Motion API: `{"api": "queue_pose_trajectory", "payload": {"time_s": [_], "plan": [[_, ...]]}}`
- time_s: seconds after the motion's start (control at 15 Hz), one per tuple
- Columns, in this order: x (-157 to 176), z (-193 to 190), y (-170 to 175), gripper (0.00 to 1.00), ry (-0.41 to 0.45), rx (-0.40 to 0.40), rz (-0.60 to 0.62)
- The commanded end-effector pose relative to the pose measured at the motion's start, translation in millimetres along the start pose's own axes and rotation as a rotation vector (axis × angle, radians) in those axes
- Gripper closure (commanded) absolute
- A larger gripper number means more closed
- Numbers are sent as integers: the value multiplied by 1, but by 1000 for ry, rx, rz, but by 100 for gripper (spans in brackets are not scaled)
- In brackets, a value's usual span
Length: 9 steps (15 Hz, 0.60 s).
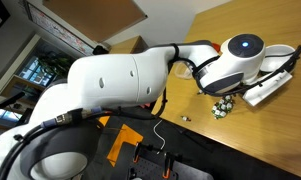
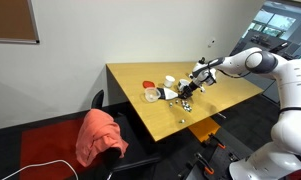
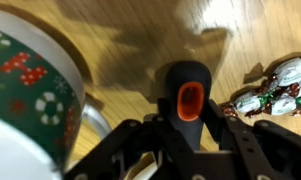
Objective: Use the brush to sweep the candy on the table
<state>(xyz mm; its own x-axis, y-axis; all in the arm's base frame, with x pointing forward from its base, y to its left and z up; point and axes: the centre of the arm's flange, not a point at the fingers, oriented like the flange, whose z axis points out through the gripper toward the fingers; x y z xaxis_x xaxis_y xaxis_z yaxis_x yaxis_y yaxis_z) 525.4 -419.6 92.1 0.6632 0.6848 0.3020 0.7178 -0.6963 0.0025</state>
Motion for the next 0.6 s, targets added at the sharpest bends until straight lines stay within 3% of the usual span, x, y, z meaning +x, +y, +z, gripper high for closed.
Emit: {"api": "queue_pose_trajectory", "payload": {"time_s": [0.0,0.53], "plan": [[13,-29,-19,84,9,-38,-57],[29,-90,-46,84,-3,-44,-75]]}}
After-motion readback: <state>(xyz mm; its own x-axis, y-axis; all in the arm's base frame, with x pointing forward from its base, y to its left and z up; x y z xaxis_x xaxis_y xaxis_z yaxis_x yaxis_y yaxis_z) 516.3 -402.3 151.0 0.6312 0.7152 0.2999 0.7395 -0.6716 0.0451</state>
